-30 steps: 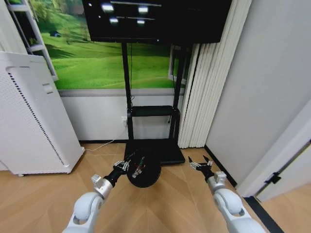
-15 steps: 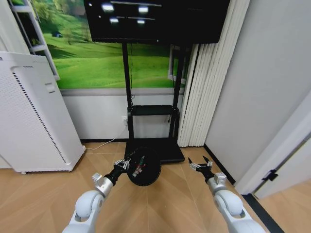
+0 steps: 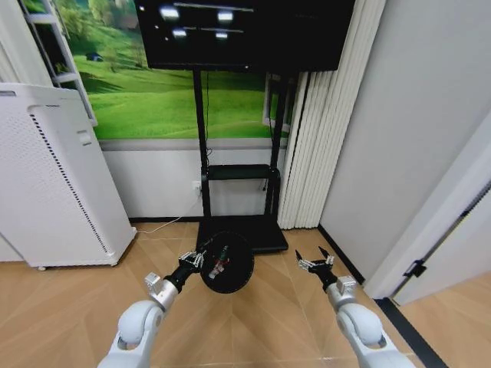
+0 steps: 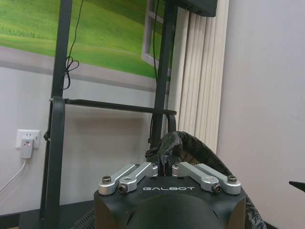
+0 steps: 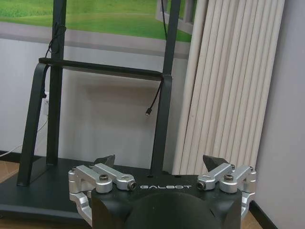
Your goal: Pick up the trash bin and place the garbage on the floor into it.
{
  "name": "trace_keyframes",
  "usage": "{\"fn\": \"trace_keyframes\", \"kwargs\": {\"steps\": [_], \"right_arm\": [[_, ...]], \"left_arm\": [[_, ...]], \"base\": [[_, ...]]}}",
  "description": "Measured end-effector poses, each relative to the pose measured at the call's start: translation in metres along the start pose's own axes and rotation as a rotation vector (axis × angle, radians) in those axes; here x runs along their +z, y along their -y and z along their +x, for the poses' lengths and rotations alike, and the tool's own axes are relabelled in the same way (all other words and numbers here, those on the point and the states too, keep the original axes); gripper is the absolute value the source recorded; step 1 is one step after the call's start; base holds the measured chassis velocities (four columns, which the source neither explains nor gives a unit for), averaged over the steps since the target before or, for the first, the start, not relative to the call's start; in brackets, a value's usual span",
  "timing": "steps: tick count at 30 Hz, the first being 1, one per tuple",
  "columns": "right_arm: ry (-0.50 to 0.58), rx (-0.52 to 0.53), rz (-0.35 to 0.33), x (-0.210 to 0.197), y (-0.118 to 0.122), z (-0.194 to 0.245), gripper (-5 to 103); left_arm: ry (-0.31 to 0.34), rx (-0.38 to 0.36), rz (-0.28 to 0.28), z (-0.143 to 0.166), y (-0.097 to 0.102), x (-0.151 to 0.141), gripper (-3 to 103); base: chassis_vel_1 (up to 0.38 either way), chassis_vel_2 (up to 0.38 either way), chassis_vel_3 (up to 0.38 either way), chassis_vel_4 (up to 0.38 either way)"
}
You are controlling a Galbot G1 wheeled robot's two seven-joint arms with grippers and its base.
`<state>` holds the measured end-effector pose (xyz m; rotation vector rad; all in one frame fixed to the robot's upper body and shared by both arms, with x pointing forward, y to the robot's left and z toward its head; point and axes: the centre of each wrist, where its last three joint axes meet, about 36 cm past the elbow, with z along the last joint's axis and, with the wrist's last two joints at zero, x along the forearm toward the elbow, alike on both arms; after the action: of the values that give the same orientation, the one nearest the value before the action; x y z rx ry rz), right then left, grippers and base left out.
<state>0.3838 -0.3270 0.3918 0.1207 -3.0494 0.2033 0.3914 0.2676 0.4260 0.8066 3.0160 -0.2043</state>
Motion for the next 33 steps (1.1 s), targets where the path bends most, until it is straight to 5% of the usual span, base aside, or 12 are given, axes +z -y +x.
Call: {"fn": "trace_keyframes", "kwargs": {"steps": [33], "right_arm": [[-0.009,0.012,0.012,-0.007,-0.023,0.024,100]], "left_arm": [[0.023,0.004,-0.001,0.014,-0.014,-0.009,8]], "base": [[0.183,0.152,-0.179,-0.147]]}}
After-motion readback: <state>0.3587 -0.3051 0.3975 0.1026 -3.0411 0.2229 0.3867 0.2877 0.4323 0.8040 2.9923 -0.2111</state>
